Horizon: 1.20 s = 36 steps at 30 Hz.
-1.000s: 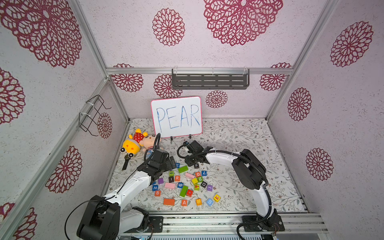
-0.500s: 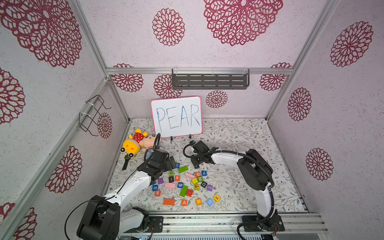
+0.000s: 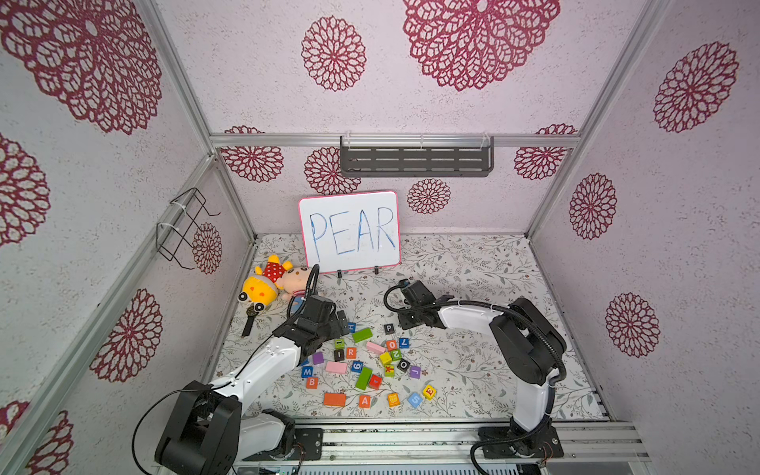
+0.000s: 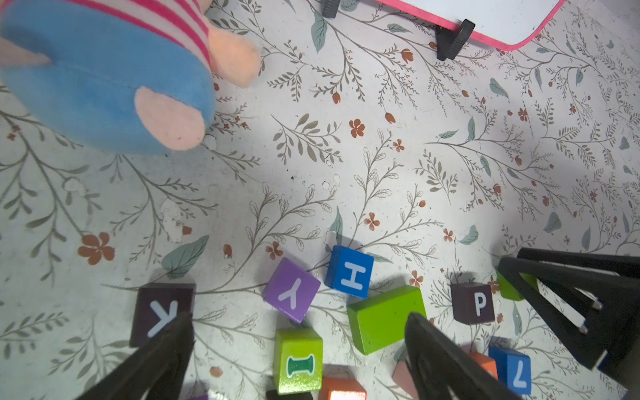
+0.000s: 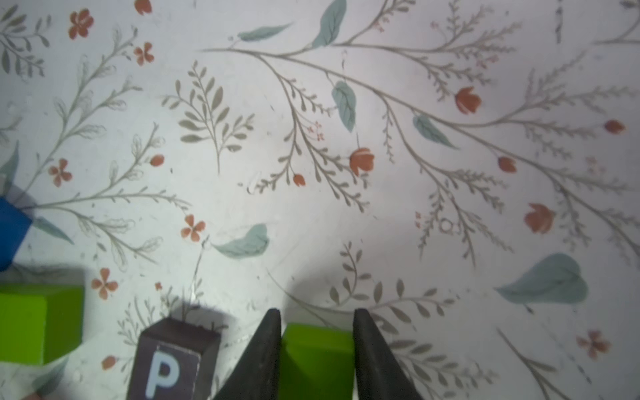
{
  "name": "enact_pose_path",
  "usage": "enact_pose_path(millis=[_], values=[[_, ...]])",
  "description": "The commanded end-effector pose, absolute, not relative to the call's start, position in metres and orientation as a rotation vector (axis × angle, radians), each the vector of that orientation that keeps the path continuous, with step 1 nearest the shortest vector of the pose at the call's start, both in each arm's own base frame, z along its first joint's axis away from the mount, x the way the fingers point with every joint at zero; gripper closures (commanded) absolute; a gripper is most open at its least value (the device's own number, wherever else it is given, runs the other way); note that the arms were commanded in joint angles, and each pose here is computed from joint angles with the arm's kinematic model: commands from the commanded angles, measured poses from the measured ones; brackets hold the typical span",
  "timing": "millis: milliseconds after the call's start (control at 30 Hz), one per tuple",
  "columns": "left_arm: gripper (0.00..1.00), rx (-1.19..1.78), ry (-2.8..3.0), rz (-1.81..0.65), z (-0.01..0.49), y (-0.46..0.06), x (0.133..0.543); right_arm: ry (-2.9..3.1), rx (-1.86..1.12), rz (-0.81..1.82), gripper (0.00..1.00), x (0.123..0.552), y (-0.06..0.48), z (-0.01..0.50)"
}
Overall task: Spell the uppercase word “pear” with letter blocks
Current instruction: Move the letter block to the center of the board, then pick up the letter block from the center of the board.
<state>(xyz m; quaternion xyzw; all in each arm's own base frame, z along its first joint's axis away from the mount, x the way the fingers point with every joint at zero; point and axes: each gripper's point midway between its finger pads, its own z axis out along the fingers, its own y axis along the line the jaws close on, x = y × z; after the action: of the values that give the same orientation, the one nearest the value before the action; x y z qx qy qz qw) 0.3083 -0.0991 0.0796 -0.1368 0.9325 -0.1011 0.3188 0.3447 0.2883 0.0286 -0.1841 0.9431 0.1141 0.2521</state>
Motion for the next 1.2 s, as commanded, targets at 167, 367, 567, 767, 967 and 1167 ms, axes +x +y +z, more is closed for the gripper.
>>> enact_pose_path(millis=[167, 367, 567, 767, 967, 1167], values=[[0.02, -0.355, 2.428, -0.305, 0.087, -0.104, 0.315, 2.691, -0.458, 0.195, 0.58, 0.305, 0.255, 0.023], [0.02, -0.391, 2.419, -0.351, 0.094, -0.106, 0.311, 2.648, -0.344, 0.294, 0.47, 0.323, 0.28, 0.056], [0.02, -0.442, 2.384, -0.4, 0.097, -0.104, 0.302, 2.644, -0.282, 0.418, 0.44, 0.318, 0.318, 0.061], [0.02, -0.45, 2.38, -0.402, 0.1, -0.101, 0.299, 2.688, -0.258, 0.427, 0.44, 0.319, 0.338, 0.053], [0.02, -0.446, 2.384, -0.401, 0.1, -0.101, 0.3, 2.705, -0.263, 0.403, 0.42, 0.316, 0.341, 0.042], [0.02, -0.449, 2.391, -0.398, 0.097, -0.101, 0.298, 2.714, -0.266, 0.311, 0.5, 0.317, 0.333, 0.035]])
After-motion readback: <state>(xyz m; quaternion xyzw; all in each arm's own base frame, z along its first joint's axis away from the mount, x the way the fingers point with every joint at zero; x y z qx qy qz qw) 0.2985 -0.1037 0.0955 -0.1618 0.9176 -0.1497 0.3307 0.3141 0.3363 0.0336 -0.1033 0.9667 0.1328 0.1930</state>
